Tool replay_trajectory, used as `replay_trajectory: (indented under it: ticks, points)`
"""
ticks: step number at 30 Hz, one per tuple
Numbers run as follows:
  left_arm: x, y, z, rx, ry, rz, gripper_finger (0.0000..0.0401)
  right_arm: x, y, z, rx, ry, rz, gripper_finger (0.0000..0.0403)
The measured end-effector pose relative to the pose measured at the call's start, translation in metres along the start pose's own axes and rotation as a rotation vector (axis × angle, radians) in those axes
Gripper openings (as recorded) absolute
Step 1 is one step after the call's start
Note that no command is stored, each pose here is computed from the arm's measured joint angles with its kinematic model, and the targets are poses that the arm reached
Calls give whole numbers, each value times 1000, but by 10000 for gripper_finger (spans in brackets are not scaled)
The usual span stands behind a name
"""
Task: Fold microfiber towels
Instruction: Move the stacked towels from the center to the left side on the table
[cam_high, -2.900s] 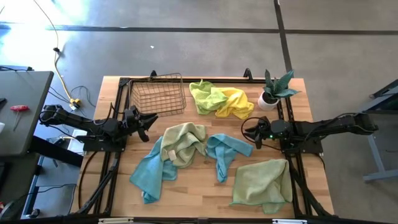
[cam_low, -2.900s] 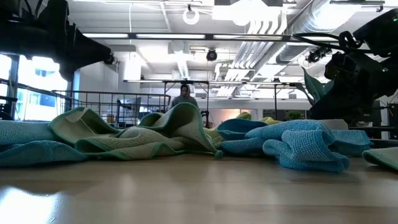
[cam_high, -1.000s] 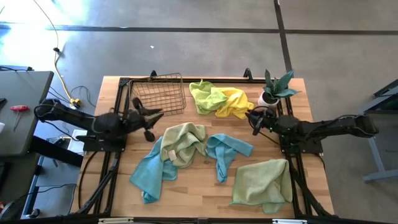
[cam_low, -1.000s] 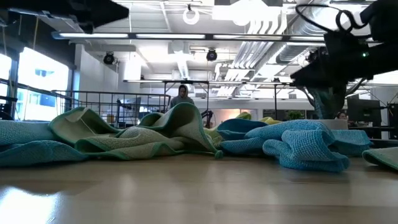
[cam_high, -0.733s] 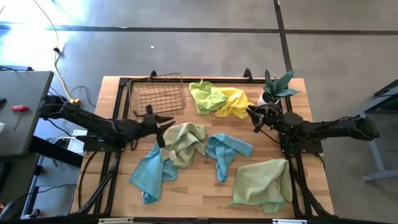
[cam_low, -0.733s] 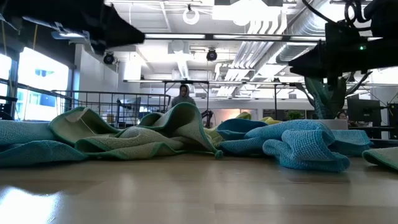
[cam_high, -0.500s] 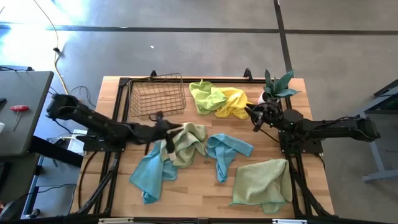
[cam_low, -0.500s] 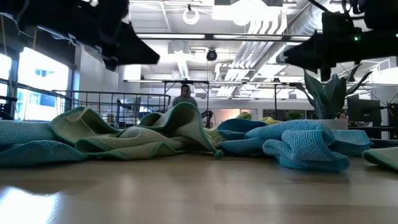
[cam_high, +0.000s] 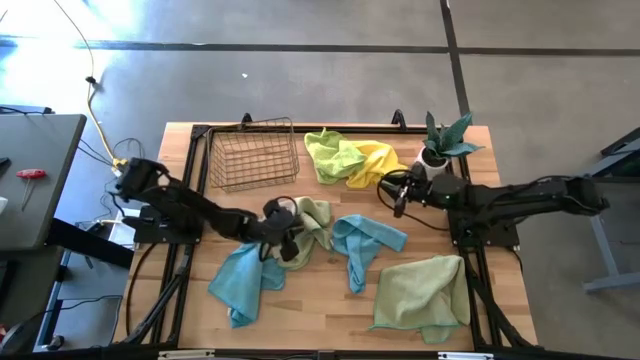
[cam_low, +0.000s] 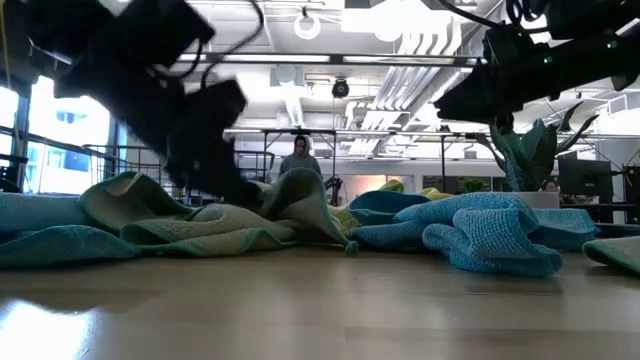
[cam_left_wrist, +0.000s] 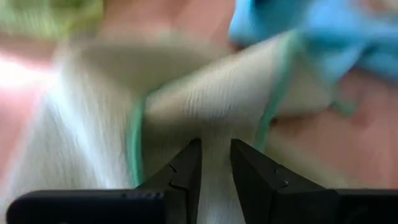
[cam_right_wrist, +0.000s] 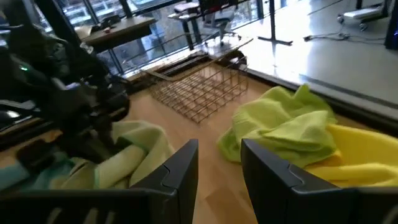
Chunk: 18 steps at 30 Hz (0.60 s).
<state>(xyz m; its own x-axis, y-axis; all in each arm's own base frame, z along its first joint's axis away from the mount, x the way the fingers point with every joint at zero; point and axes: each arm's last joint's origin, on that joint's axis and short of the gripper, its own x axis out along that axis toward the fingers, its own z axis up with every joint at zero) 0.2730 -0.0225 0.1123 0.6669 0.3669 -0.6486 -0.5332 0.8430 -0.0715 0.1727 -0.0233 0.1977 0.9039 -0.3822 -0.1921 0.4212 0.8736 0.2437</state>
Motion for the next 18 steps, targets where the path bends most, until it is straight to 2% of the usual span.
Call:
replay_trajectory:
  ticks: [4,8,15,18]
  points:
    - [4,-4,-16,-69,110,-14,76,4,11,-6,19,15,54,114]
    - [-7,-19,-31,-82,193,-69,76,7,21,-12,31,26,97,114]
    - [-49,-48,-54,-56,320,-237,76,13,35,-19,36,1,149,114]
    - [-66,-55,-65,-78,367,-252,76,14,39,-20,34,-9,169,114]
